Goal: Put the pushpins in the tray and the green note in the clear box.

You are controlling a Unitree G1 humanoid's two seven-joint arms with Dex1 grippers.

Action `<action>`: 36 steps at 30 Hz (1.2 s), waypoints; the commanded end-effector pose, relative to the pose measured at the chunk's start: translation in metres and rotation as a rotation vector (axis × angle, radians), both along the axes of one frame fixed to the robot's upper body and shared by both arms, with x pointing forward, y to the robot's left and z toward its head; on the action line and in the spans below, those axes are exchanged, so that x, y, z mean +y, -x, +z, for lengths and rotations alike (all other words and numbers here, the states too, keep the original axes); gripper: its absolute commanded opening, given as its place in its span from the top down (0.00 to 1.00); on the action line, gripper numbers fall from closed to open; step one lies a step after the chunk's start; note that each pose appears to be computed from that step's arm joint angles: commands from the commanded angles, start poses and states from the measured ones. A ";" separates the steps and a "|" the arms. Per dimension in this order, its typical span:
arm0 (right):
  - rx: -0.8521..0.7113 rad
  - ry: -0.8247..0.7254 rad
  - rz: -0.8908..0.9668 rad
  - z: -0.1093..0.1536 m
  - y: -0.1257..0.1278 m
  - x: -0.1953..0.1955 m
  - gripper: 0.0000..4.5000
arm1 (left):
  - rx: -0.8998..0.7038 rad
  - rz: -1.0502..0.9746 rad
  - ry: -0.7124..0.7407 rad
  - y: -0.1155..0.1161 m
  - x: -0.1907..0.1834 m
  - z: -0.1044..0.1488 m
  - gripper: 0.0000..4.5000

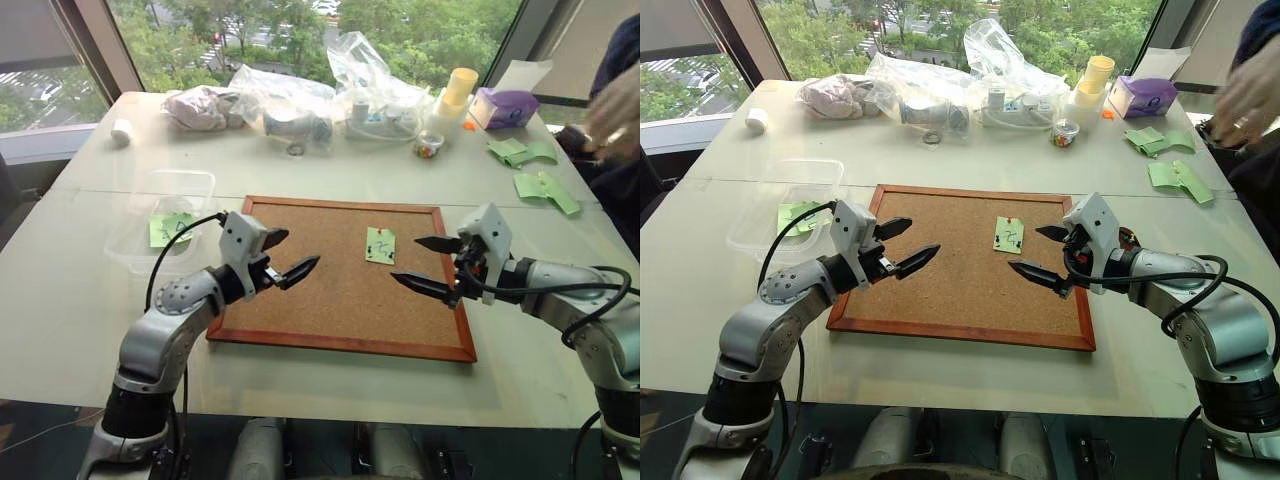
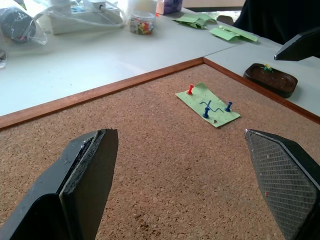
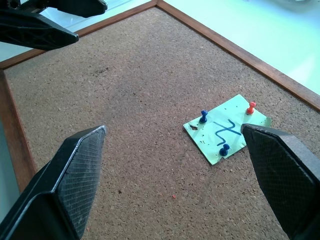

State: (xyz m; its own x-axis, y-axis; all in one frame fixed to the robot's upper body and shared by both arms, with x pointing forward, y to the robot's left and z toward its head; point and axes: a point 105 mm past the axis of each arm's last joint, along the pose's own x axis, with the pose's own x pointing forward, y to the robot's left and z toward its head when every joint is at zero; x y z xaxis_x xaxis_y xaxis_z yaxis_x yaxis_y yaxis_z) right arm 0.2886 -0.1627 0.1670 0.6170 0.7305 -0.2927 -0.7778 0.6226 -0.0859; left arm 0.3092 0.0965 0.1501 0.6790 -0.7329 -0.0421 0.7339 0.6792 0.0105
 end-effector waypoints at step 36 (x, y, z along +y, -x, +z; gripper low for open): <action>-0.064 0.003 -0.123 0.001 -0.061 0.017 0.00 | -0.070 -0.216 -0.113 -0.005 -0.041 -0.017 0.98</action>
State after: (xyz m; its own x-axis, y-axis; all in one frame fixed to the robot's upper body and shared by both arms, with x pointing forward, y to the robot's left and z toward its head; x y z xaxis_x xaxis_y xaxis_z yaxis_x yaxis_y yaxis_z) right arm 0.3433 -0.1472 0.1596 0.6993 0.6594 -0.2761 -0.7030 0.7043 -0.0988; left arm 0.3135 0.0610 0.1282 0.5221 -0.8457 -0.1108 0.8525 0.5135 0.0976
